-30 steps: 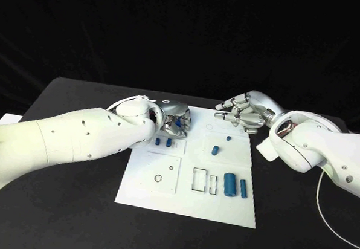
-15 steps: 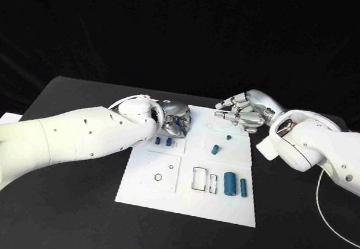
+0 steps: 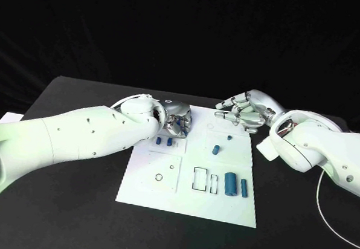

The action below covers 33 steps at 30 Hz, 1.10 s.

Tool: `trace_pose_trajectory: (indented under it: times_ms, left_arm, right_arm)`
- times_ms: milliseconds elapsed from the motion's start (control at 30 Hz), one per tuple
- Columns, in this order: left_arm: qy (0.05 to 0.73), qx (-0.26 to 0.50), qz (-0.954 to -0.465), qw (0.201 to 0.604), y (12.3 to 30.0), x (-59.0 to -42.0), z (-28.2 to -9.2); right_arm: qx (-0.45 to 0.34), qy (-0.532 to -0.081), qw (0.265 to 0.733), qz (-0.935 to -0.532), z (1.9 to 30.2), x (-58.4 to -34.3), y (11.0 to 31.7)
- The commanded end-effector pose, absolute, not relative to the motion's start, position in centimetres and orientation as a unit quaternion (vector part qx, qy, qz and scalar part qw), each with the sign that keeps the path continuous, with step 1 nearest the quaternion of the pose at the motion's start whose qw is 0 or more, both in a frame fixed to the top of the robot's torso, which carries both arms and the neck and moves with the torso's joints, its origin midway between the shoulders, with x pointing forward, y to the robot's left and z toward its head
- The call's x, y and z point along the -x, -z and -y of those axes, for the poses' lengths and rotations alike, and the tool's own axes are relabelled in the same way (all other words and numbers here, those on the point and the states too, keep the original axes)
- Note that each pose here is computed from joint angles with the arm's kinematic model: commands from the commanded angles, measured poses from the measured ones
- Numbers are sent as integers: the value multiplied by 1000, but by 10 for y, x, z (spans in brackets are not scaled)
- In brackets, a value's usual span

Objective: Assemble the parts on the task board

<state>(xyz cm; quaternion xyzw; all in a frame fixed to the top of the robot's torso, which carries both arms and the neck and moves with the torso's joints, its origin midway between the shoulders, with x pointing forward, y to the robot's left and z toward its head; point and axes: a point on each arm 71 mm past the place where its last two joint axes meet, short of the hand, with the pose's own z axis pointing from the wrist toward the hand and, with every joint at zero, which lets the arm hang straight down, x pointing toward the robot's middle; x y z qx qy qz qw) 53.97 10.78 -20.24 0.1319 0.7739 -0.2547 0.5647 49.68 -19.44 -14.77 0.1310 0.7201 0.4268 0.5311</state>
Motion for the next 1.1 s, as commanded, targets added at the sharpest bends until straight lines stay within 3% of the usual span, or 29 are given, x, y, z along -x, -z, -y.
trace_pose_trajectory:
  times_ms: [33, 467, 1100]
  left_arm:
    - [249, -127, -790, 545, 209, -539, -109]
    - [284, -88, -778, 554, 202, -538, -116]
    - [304, -11, -780, 546, 183, -535, -159]
  right_arm:
    - [-126, -432, 531, -718, 192, -496, 147]
    - [-126, -432, 530, -719, 192, -495, 147]
    - [-129, -425, 531, -721, 199, -495, 148]
